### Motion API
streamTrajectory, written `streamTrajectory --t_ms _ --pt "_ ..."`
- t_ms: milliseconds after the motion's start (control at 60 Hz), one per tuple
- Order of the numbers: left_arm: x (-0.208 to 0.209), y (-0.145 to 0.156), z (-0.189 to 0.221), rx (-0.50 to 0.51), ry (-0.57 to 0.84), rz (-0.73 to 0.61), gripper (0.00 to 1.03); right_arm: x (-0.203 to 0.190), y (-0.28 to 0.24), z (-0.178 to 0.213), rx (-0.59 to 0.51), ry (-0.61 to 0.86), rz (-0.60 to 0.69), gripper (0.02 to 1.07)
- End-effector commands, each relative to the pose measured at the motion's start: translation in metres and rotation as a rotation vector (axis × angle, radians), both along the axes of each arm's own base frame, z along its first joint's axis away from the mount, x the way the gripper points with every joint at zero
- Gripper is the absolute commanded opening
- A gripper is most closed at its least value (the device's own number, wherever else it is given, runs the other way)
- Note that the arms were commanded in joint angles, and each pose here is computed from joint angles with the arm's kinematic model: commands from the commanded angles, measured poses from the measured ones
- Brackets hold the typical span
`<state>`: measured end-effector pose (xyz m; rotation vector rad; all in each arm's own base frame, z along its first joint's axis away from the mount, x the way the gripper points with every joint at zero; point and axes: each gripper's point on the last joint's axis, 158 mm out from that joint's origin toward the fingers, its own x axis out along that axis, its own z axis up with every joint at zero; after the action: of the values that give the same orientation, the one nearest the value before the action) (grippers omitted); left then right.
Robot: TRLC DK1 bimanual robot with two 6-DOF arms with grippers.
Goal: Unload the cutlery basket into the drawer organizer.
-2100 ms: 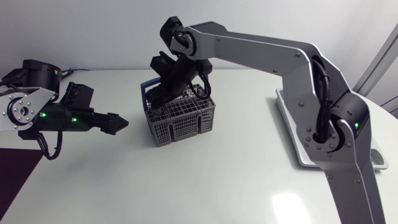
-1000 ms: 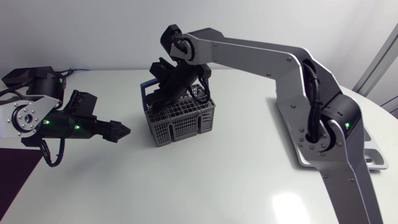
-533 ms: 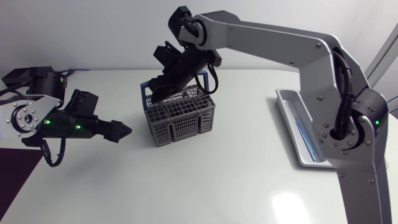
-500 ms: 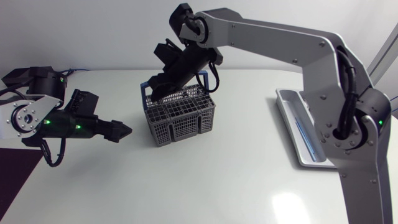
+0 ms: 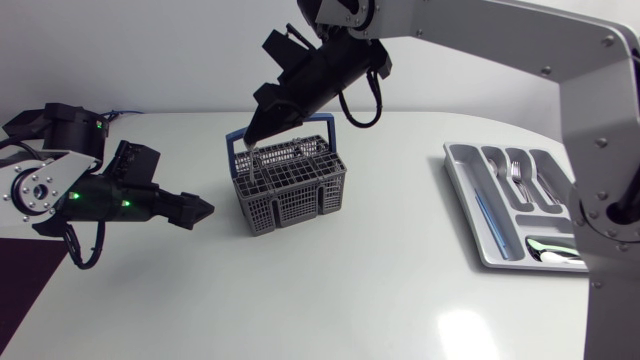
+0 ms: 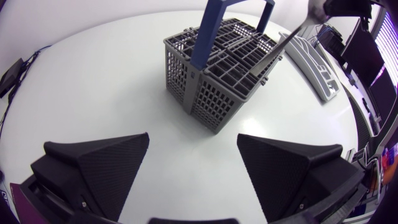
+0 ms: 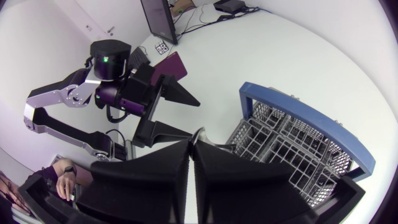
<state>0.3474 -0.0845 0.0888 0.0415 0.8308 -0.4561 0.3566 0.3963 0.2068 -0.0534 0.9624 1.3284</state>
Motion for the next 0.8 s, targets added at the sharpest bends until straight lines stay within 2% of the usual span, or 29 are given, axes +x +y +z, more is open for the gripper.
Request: streamTrajectory --t_ms 0,233,600,733,783 --pt "-0.007 -0.001 -0.002 -0.001 0.013 0.008 0.99 -0.008 -0.013 0.019 0.028 -0.021 0.011 0.08" --pt "-0.008 -0.003 0.0 0.004 0.012 0.012 0.99 -0.009 -0.056 0.041 0.047 -0.048 -0.057 0.08" --pt "-0.01 -0.008 0.004 0.01 0.012 0.019 0.99 -0.002 -0.157 0.041 0.014 -0.054 -0.274 0.08" --pt "-0.011 -0.009 0.006 0.012 0.012 0.022 0.99 0.003 -0.201 0.029 -0.06 -0.079 -0.385 0.08" --pt "-0.011 -0.008 0.007 0.012 0.011 0.026 0.99 0.005 -0.222 0.015 -0.132 -0.097 -0.437 0.08"
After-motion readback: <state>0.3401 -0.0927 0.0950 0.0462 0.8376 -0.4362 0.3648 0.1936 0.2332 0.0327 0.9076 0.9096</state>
